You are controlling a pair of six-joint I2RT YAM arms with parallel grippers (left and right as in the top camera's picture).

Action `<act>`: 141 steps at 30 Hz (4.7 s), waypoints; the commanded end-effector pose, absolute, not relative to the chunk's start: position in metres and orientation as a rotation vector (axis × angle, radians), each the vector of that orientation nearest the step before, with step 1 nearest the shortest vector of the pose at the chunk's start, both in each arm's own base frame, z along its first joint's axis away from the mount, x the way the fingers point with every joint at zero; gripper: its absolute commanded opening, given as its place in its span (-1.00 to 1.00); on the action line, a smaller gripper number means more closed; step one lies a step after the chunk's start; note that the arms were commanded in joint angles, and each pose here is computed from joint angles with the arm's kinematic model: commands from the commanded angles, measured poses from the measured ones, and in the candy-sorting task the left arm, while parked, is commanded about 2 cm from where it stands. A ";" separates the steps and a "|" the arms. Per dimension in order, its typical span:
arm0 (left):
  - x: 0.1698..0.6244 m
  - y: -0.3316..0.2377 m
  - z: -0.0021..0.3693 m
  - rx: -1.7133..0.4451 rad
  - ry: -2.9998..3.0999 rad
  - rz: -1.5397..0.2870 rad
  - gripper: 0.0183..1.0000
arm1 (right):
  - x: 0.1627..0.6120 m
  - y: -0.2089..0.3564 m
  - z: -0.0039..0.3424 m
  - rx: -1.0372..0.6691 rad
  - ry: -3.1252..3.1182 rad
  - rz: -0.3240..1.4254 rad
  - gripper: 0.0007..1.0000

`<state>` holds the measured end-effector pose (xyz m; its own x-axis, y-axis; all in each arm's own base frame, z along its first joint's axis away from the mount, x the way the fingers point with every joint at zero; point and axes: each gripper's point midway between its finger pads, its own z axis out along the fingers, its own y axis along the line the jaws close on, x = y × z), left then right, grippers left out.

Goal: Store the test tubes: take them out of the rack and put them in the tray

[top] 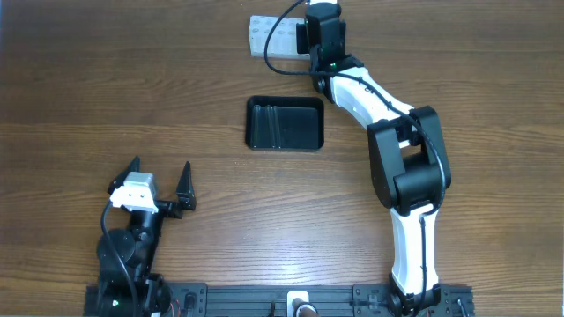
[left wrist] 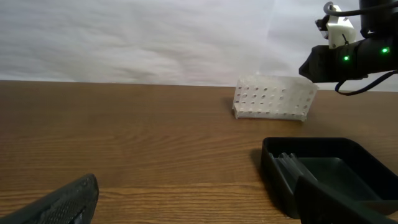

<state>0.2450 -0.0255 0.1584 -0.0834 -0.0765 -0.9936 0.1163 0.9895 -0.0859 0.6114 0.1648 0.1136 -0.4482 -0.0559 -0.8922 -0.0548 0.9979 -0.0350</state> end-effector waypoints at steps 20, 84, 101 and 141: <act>0.245 -0.026 0.157 0.048 1.645 -0.155 1.00 | 0.616 0.161 0.151 -0.051 1.971 0.010 -0.96; 0.245 -0.026 0.157 0.048 1.645 -0.155 1.00 | 0.428 0.201 0.037 0.166 2.608 0.102 -0.79; 0.245 -0.026 0.157 0.048 1.645 -0.155 1.00 | 0.433 0.168 0.203 0.069 2.302 0.201 -0.07; 0.245 -0.026 0.157 0.048 1.645 -0.155 1.00 | 0.246 -0.030 0.165 0.104 1.678 -0.195 0.98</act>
